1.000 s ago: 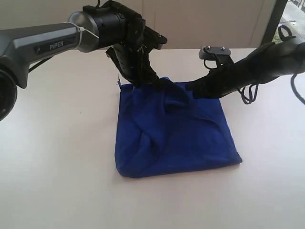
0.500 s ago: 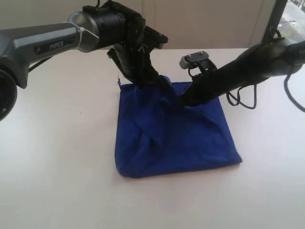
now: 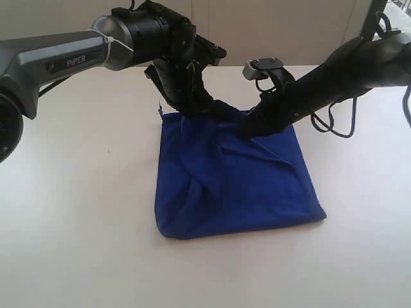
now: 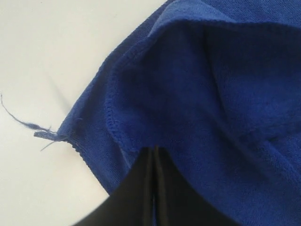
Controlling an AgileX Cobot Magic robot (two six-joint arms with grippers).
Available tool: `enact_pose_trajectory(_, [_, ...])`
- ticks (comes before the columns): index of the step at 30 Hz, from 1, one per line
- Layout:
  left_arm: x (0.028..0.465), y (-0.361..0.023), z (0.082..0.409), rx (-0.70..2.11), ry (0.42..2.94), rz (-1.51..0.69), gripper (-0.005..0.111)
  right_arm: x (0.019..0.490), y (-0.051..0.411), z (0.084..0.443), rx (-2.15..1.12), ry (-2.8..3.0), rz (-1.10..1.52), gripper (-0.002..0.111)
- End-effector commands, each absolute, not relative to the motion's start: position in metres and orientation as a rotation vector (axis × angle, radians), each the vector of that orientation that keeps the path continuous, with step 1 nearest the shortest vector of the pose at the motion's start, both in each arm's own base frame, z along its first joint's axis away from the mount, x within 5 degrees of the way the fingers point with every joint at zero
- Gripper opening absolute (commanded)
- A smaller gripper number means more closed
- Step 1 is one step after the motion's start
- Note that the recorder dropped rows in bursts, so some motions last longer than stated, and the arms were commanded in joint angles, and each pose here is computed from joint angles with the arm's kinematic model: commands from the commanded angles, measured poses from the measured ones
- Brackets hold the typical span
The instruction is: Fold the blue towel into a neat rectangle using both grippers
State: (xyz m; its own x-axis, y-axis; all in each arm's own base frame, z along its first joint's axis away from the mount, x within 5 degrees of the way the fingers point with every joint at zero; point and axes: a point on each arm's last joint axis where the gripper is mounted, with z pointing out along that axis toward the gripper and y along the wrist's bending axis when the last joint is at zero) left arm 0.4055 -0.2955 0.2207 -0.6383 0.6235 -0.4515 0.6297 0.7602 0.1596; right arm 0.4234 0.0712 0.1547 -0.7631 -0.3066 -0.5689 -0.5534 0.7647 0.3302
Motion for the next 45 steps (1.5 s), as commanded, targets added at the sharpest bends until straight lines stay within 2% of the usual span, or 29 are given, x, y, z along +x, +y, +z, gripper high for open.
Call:
enact_pose_trajectory(1, [0.404, -0.294, 0.223, 0.938, 2.485, -0.027, 0.000, 0.423, 0.053, 0.150, -0.457, 2.639, 0.519, 0.000])
enact_pose_trajectory(15, [0.403, -0.293, 0.223, 0.941, 2.496, -0.022, 0.000, 0.425, 0.042, 0.151, -0.082, 2.713, 0.495, 0.000])
enact_pose_trajectory(20, [0.403, -0.293, 0.223, 0.941, 2.496, -0.022, 0.000, 0.429, 0.049, 0.155, -0.013, 2.643, 0.625, 0.019])
enact_pose_trajectory(28, [0.403, -0.293, 0.223, 0.941, 2.494, -0.023, 0.000, 0.433, 0.050, 0.156, -0.001, 2.602, 0.626, 0.037])
enact_pose_trajectory(40, [0.403, -0.293, 0.223, 0.940, 2.493, -0.024, 0.000, 0.439, 0.056, 0.124, 0.066, 2.595, 0.763, 0.037])
enact_pose_trajectory(45, [0.403, -0.293, 0.223, 0.940, 2.493, -0.024, 0.000, 0.439, 0.056, 0.124, 0.054, 2.593, 0.758, 0.030])
